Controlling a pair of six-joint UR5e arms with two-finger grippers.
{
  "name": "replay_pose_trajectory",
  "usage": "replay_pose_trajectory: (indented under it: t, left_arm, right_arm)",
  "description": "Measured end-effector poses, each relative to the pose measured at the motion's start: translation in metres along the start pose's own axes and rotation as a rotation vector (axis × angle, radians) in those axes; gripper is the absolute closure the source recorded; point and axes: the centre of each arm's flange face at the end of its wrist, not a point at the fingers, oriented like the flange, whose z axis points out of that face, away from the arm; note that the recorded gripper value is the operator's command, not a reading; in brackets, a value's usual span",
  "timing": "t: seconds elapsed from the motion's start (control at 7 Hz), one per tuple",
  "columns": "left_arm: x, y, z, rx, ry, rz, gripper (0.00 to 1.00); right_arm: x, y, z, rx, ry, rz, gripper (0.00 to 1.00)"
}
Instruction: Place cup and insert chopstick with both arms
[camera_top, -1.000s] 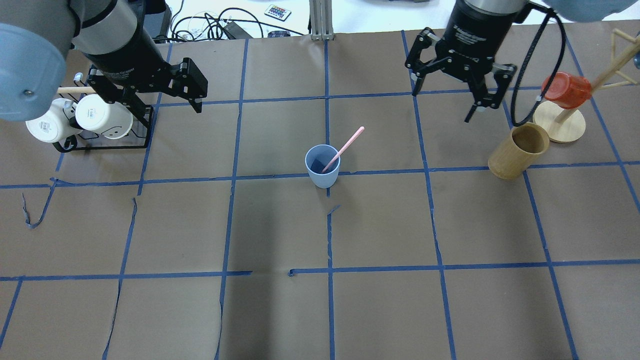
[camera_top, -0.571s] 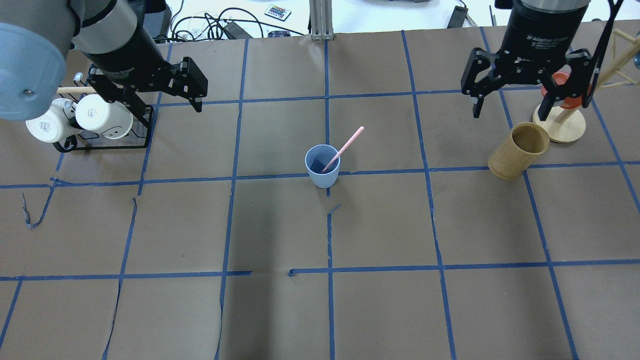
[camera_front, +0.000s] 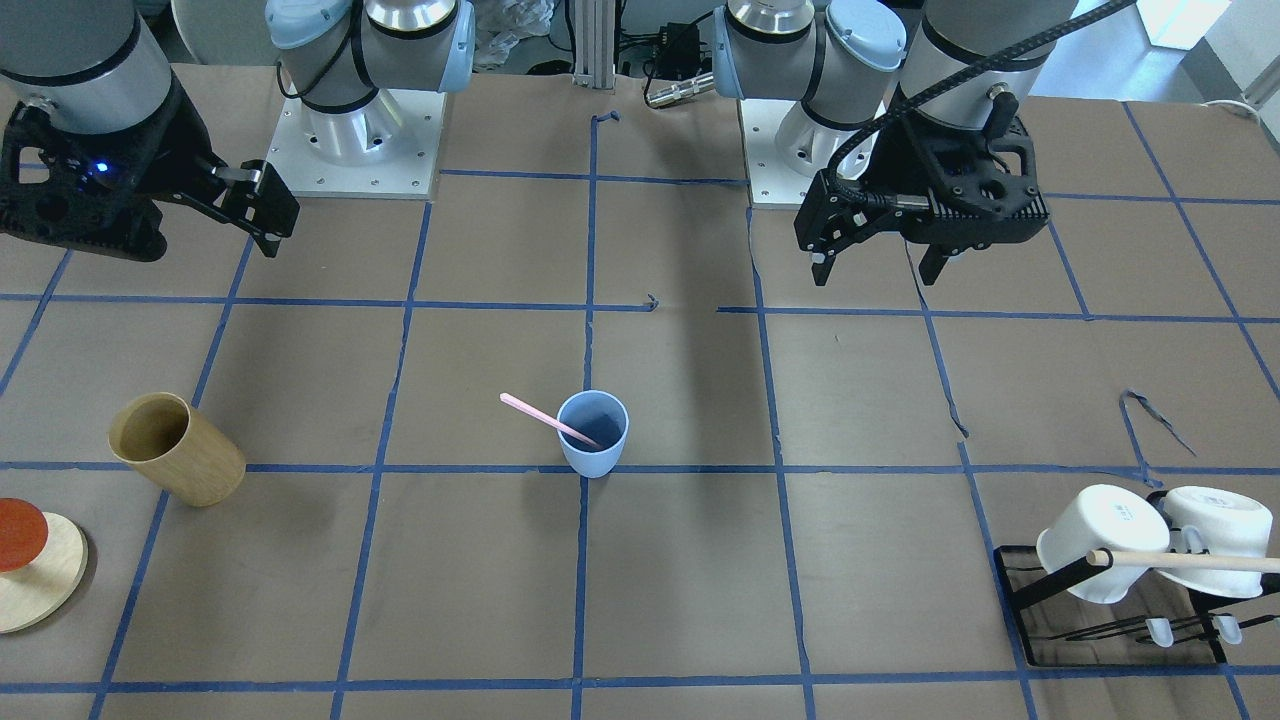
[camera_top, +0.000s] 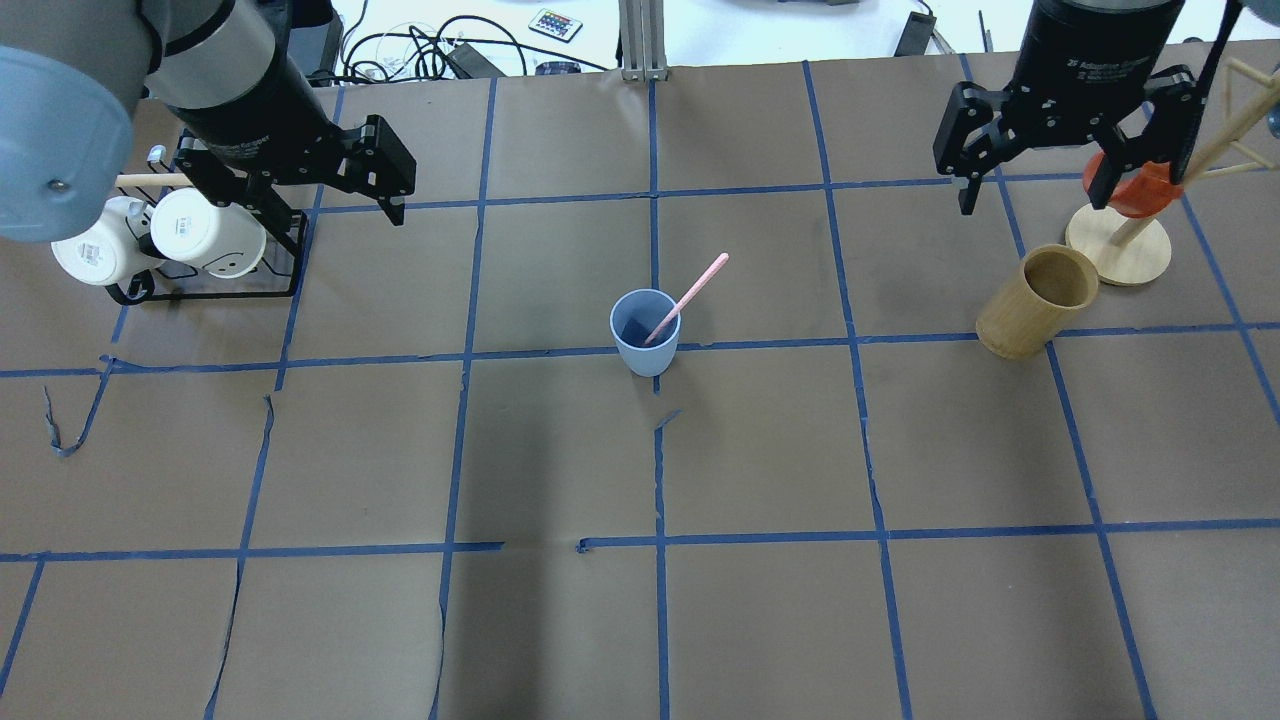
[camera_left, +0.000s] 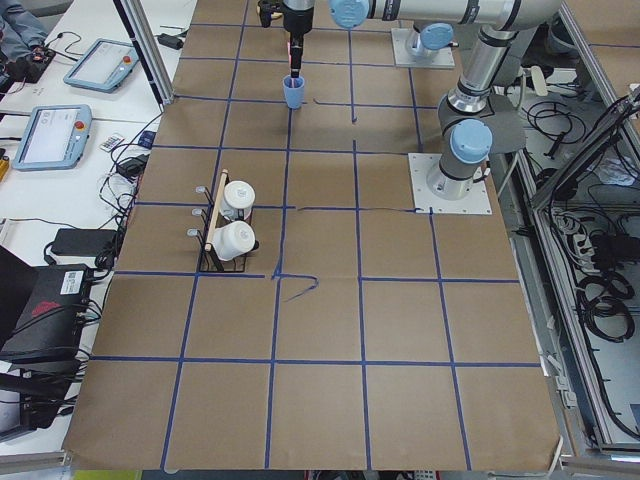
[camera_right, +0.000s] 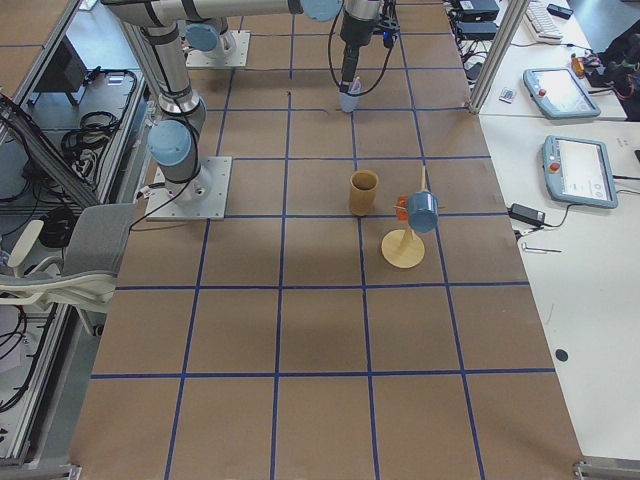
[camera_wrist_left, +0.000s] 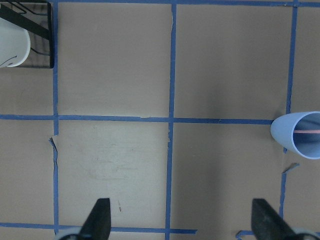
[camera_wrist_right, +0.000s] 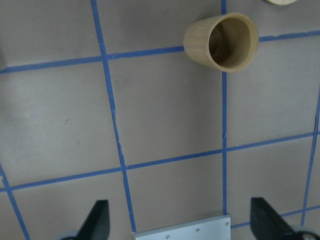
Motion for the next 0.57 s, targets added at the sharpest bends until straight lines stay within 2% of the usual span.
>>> replay_pose_trajectory:
  t: [0.14, 0.57]
  left_arm:
    - [0.0000, -0.0001, 0.0001, 0.000, 0.000, 0.000, 0.00]
    - [0.0000, -0.0002, 0.0002, 0.000, 0.000, 0.000, 0.00]
  right_arm:
    - [-0.0044, -0.0003, -0.0001, 0.021, -0.040, -0.007, 0.00]
    - [-0.0096, 0.0044, -0.0075, 0.060, -0.085, -0.049, 0.00]
